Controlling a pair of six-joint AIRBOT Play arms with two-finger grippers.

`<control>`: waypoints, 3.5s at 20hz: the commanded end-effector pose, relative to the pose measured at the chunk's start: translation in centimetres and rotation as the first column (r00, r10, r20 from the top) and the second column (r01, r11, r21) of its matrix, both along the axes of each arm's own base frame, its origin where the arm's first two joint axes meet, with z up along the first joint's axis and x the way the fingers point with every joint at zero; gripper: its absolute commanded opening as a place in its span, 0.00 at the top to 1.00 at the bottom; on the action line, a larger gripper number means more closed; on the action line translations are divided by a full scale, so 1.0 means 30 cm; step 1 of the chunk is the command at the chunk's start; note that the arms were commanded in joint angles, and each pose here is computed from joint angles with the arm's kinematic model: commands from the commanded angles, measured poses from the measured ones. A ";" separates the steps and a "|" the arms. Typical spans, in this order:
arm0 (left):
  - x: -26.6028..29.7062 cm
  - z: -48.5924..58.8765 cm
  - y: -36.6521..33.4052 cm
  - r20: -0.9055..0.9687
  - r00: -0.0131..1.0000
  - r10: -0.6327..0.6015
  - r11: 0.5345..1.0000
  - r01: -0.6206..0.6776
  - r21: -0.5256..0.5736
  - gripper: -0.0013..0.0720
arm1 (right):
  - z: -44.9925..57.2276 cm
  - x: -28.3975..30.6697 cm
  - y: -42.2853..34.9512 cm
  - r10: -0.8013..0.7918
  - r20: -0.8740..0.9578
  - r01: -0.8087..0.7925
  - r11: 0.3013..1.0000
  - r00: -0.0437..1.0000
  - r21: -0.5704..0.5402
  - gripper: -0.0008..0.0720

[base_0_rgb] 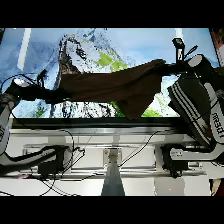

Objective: Fold the clothes and pants, and hang the long-sleeved shirts on hangers.

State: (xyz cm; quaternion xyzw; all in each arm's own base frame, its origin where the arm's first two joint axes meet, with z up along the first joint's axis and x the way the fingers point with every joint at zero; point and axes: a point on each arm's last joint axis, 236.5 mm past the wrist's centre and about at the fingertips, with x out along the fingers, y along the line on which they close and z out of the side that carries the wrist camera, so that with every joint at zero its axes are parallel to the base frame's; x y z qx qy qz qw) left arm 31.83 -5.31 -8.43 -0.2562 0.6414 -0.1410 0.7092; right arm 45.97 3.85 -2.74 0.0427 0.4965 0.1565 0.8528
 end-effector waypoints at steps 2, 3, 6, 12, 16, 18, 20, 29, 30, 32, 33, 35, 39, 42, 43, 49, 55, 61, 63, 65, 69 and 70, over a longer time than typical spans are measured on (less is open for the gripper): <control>0.000 -0.038 -0.036 -0.054 0.998 0.026 0.998 -0.029 -0.061 0.30 | 0.003 0.001 0.000 0.000 0.002 0.000 1.000 1.000 0.000 0.97; 0.016 -0.039 -0.048 -0.041 0.999 0.033 0.996 -0.037 -0.083 0.30 | 0.003 0.001 0.001 0.000 0.002 0.000 1.000 1.000 0.000 0.97; 0.062 -0.045 -0.042 -0.004 0.997 0.077 0.993 -0.077 -0.085 0.35 | 0.003 0.000 0.001 0.000 0.001 0.000 1.000 1.000 0.001 0.97; 0.070 -0.039 -0.048 -0.002 0.996 0.088 0.991 -0.087 -0.097 0.36 | 0.003 0.001 0.001 0.000 0.002 0.000 1.000 1.000 0.000 0.97; 0.070 -0.039 -0.048 -0.002 0.996 0.088 0.991 -0.088 -0.098 0.62 | 0.003 0.001 0.001 0.000 0.001 0.000 1.000 1.000 0.001 0.97; 0.069 -0.039 -0.049 -0.003 0.996 0.087 0.991 -0.087 -0.099 0.62 | 0.003 0.001 0.001 0.000 0.001 0.000 1.000 1.000 0.001 0.97; 0.057 -0.035 -0.057 -0.014 0.997 0.076 0.991 -0.077 -0.108 0.68 | 0.003 0.001 0.001 0.000 0.001 0.000 1.000 1.000 0.001 0.97; 0.011 -0.019 -0.085 -0.059 0.998 0.034 0.988 -0.042 -0.148 0.68 | 0.003 0.000 0.001 0.000 0.001 0.000 1.000 1.000 0.001 0.97; 0.016 -0.021 -0.080 -0.054 0.998 0.040 0.988 -0.047 -0.144 0.68 | 0.003 0.000 0.001 0.000 0.001 0.000 1.000 1.000 0.001 0.97; 0.039 -0.030 -0.063 -0.032 0.998 0.061 0.991 -0.065 -0.121 0.68 | 0.003 0.000 0.001 0.000 0.001 0.000 1.000 1.000 0.001 0.97; 0.057 -0.036 -0.050 -0.014 0.997 0.079 0.991 -0.080 -0.105 0.68 | 0.003 0.000 0.001 0.000 0.000 0.000 1.000 1.000 0.001 0.97; 0.091 -0.045 -0.028 0.019 0.994 0.111 0.991 -0.109 -0.080 0.68 | 0.002 -0.002 0.002 0.001 -0.002 -0.001 1.000 1.000 0.002 0.97; 0.126 -0.034 -0.028 0.042 0.987 0.153 0.984 -0.148 -0.096 0.67 | 0.001 -0.003 0.003 0.002 -0.004 -0.002 1.000 1.000 0.003 0.97; 0.127 -0.032 -0.039 0.041 0.987 0.153 0.983 -0.148 -0.105 0.68 | 0.002 -0.003 0.003 0.001 -0.003 -0.001 1.000 1.000 0.003 0.97; 0.126 -0.033 -0.042 0.040 0.988 0.150 0.984 -0.145 -0.105 0.69 | 0.002 -0.003 0.004 0.002 -0.004 -0.002 1.000 1.000 0.004 0.97; 0.199 0.057 -0.088 0.137 0.981 0.140 0.977 -0.115 -0.179 0.97 | 0.042 -0.017 0.011 0.013 0.006 -0.013 1.000 1.000 0.007 0.97; 0.435 0.617 0.025 0.535 0.838 0.108 0.991 -0.047 -0.126 0.97 | 0.500 0.007 -0.025 -0.030 0.371 0.048 0.998 0.928 -0.039 0.97; 0.372 1.418 0.223 0.918 0.386 0.087 0.977 -0.214 -0.003 0.97 | 1.268 -0.244 -0.059 -0.125 0.851 0.164 0.985 0.511 0.047 0.97; 0.283 1.613 0.271 0.973 0.214 0.091 0.947 -0.321 -0.018 0.97 | 1.483 -0.394 -0.070 -0.173 0.930 0.175 0.977 0.323 0.121 0.97; 0.176 1.779 0.299 0.995 0.056 0.079 0.914 -0.402 -0.050 0.97 | 1.618 -0.547 -0.066 -0.190 0.963 0.163 0.974 0.193 0.159 0.97; -0.035 1.987 0.326 0.989 -0.149 -0.021 0.843 -0.534 -0.062 0.97 | 1.706 -0.777 -0.005 -0.167 0.980 0.099 0.983 0.112 0.156 0.97; -0.078 2.012 0.331 0.984 -0.169 -0.064 0.822 -0.568 -0.044 0.97 | 1.715 -0.821 0.010 -0.163 0.981 0.083 0.984 0.102 0.155 0.97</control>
